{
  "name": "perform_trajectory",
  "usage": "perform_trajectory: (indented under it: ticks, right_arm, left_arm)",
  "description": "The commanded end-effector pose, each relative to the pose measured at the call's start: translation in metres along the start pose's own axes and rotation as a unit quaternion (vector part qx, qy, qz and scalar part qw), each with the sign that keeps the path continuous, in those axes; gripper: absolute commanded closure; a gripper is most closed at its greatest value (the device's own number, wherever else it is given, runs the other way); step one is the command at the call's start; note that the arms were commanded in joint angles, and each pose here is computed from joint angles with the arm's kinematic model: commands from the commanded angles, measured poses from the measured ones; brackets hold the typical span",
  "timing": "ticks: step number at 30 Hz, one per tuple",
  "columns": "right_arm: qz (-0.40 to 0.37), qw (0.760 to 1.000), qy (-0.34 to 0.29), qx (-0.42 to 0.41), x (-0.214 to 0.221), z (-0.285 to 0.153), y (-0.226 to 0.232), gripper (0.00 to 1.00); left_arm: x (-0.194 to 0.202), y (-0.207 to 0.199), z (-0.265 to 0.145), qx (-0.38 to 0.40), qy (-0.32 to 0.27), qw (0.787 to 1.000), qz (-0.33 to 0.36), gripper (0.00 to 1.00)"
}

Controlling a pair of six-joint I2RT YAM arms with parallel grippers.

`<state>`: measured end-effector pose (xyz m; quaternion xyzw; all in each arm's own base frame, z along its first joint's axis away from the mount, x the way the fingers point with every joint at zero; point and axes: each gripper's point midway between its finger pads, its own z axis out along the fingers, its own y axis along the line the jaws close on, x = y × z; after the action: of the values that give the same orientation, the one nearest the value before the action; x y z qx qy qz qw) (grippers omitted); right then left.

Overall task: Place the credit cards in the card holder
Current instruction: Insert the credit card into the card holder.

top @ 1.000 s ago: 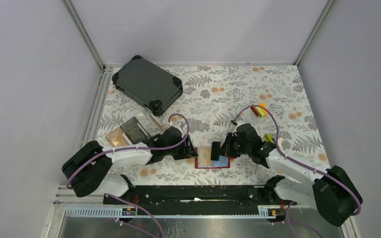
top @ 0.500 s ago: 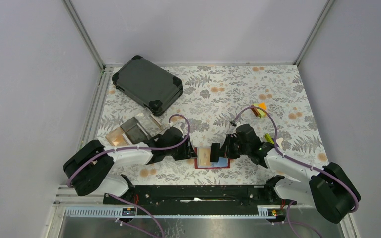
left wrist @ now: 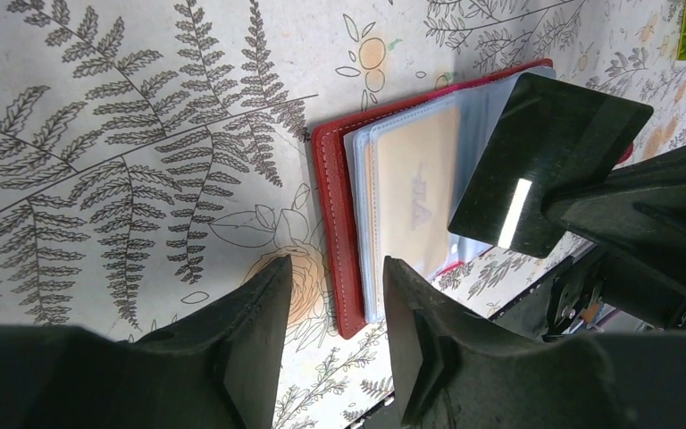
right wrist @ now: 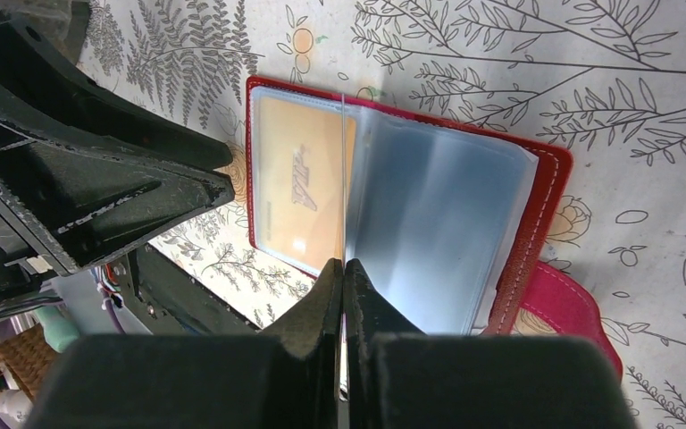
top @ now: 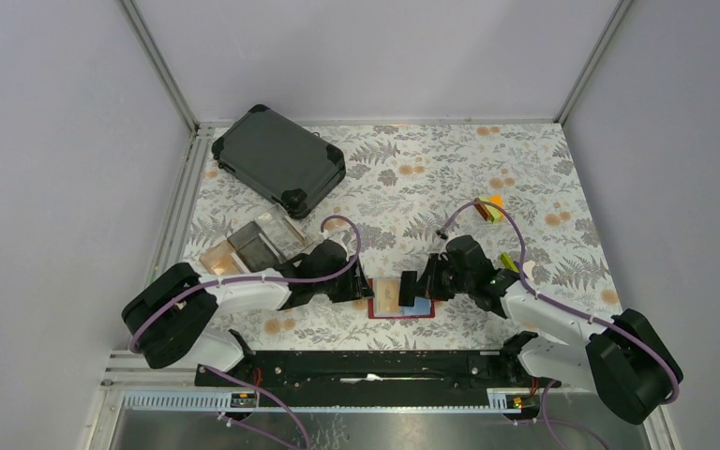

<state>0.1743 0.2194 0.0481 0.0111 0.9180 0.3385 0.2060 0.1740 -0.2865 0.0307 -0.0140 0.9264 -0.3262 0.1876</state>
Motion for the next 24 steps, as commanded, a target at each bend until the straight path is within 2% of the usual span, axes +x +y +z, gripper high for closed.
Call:
perform_trajectory:
  ticks: [1,11,24]
  right_arm:
    - [0.003,1.0,0.011,0.011,0.004,0.003,-0.007,1.0]
    - [0.036,0.998,0.049,0.003,0.024,0.007,-0.011,1.0]
    - [0.096,0.994,0.061,-0.003,0.037,0.015,-0.015,1.0]
  left_arm:
    - [-0.014,-0.018,0.002,0.02,-0.023,1.0,0.006,0.56]
    - [-0.008,-0.016,0.009,0.015,-0.014,1.0,0.008,0.62]
    - [0.0,-0.01,0.013,0.006,-0.003,1.0,0.006,0.88]
